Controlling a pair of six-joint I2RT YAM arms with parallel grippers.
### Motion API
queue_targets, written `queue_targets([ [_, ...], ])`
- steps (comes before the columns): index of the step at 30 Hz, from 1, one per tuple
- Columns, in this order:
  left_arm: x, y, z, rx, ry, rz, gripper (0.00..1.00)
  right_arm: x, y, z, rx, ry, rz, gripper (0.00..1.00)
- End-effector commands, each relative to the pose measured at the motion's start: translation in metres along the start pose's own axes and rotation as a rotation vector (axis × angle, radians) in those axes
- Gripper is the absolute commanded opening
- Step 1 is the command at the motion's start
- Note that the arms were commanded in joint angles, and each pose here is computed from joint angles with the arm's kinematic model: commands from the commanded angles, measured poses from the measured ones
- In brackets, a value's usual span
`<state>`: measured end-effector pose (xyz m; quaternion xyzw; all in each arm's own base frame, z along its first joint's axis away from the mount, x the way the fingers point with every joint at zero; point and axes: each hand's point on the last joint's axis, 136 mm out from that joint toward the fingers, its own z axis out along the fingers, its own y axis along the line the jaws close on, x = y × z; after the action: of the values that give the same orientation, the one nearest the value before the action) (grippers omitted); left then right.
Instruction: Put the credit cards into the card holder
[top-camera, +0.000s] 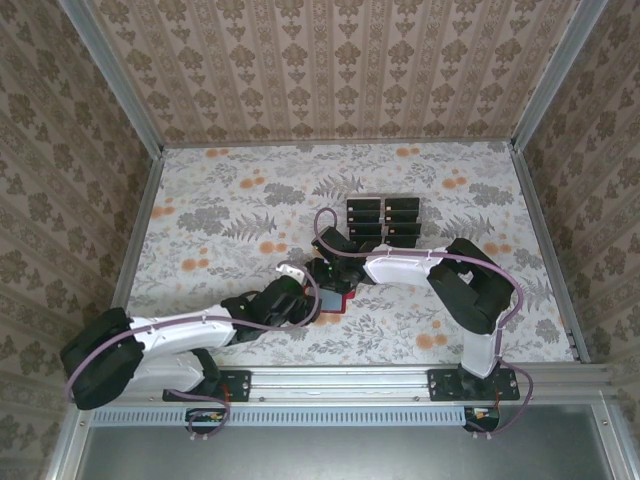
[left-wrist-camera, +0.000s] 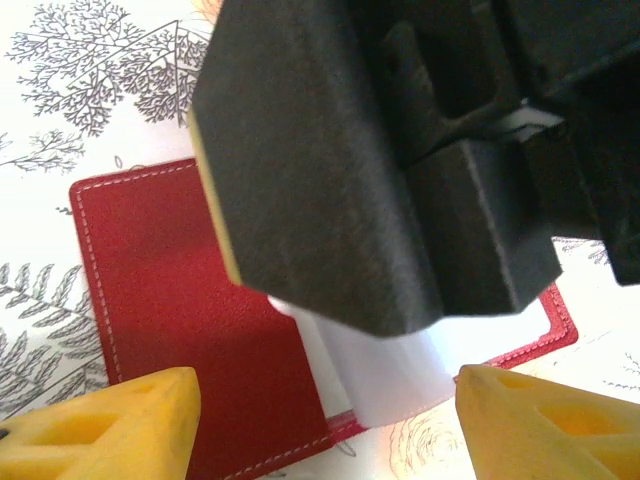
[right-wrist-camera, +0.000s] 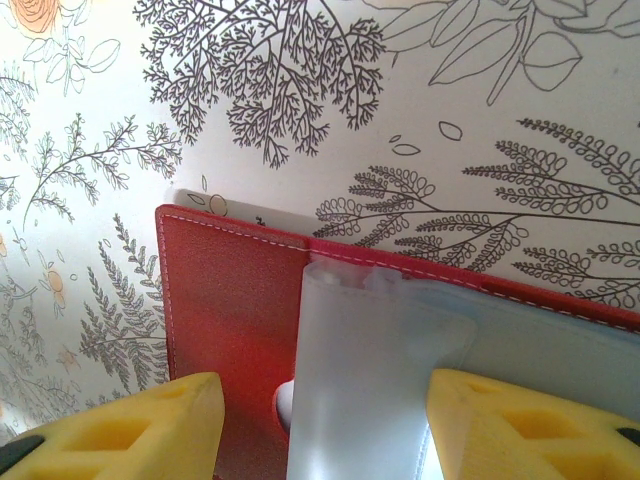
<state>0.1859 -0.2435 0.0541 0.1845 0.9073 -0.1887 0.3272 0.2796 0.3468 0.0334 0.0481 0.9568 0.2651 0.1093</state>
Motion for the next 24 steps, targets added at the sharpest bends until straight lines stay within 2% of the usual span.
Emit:
queue_targets([
  [1,-0.013,-0.006,0.002,-0.006,-0.039,0.027,0.70,0.020,-0.021,0.013,0.060,0.064,0.028,0.58],
  [13,0.010,0.026,0.015,-0.175,0.003,-0.003,0.68,0.013,-0.010,0.003,0.029,0.051,0.026,0.59],
  [24,0.018,0.033,0.016,-0.191,0.008,-0.025,0.67,0.003,-0.010,-0.027,0.017,-0.032,0.041,0.63],
])
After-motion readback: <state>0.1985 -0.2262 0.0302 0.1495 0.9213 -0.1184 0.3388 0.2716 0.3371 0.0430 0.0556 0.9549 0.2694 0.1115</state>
